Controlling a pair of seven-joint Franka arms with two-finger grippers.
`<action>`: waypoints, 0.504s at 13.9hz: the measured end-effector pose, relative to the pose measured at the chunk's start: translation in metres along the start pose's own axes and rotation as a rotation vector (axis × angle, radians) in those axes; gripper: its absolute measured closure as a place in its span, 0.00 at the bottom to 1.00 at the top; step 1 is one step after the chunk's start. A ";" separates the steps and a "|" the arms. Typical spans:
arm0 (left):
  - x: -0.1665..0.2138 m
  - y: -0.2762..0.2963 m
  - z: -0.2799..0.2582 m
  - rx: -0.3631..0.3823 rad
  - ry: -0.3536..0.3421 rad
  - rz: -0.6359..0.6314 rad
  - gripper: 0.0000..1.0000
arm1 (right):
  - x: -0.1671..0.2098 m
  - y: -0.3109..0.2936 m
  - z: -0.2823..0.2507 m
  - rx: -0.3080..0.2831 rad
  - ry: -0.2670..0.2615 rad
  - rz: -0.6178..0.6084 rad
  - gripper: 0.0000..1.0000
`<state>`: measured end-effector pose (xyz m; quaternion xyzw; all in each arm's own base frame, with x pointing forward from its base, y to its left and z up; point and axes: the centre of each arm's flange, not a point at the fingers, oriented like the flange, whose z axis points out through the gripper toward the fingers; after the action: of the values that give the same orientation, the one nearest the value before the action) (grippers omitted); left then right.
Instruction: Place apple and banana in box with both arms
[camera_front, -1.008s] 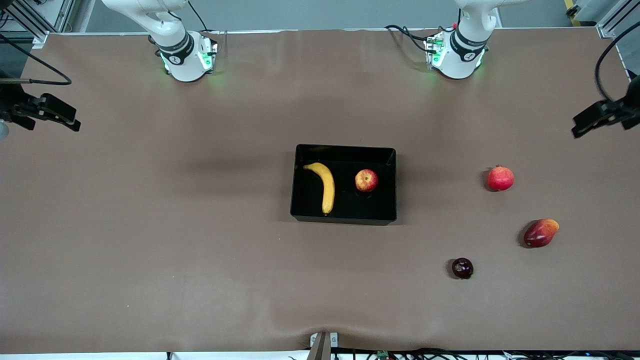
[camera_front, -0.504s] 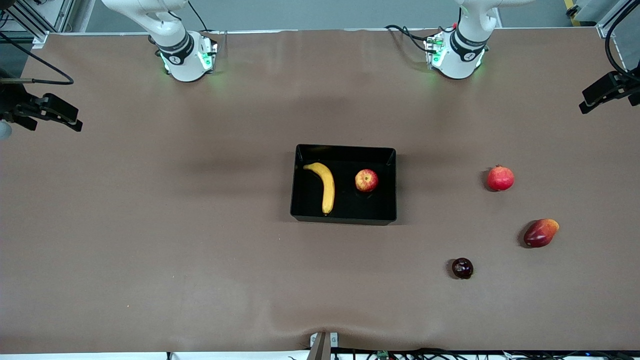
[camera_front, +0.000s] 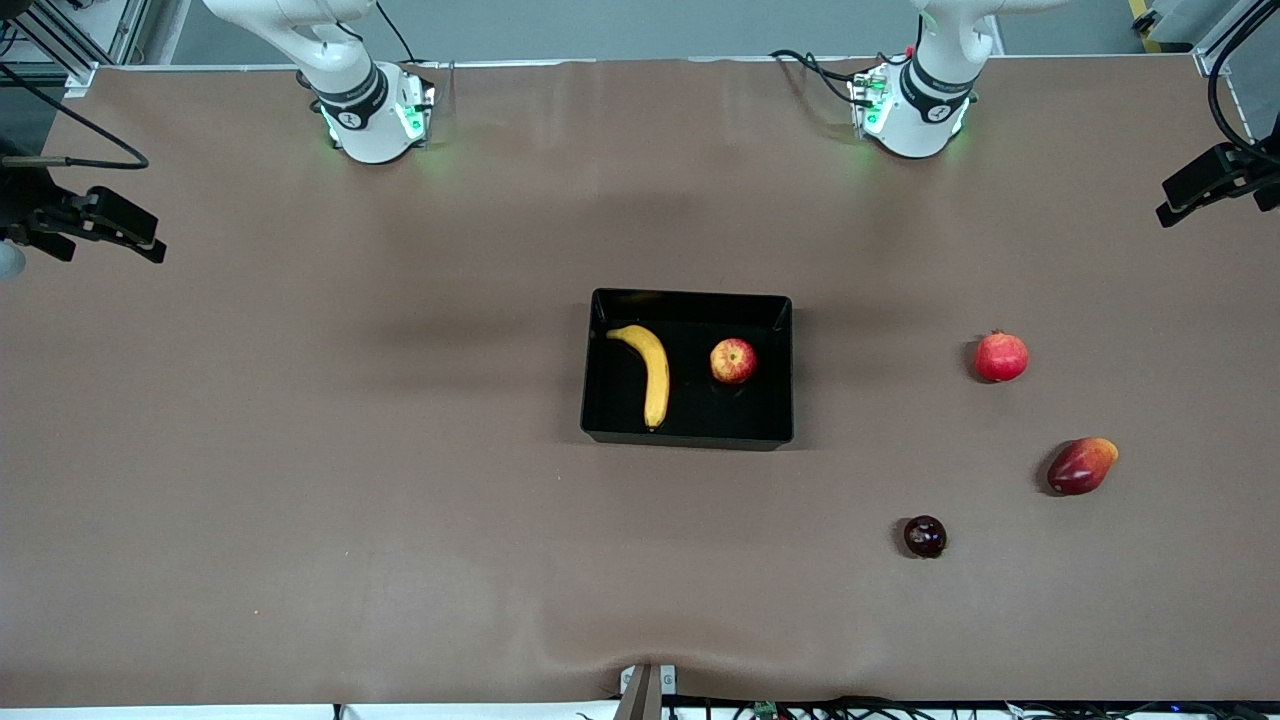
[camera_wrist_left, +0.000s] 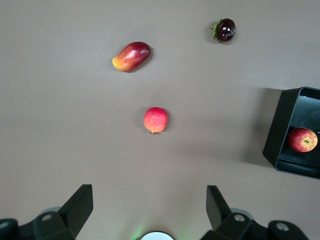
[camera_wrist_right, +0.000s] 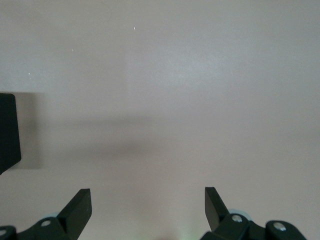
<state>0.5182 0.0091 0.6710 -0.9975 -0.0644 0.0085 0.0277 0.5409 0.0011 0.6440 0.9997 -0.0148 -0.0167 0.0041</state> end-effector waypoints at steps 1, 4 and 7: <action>0.000 -0.001 0.000 0.000 0.000 -0.001 0.00 | 0.000 -0.001 0.000 0.000 0.000 -0.002 0.00; -0.001 -0.002 -0.001 0.000 -0.001 -0.003 0.00 | 0.000 -0.003 0.000 0.000 0.000 -0.005 0.00; -0.001 -0.002 0.000 0.000 -0.002 -0.004 0.00 | 0.000 -0.003 0.000 0.000 0.000 -0.005 0.00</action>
<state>0.5171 0.0111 0.6714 -0.9974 -0.0663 0.0096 0.0277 0.5409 0.0037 0.6440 0.9998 -0.0121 -0.0167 0.0042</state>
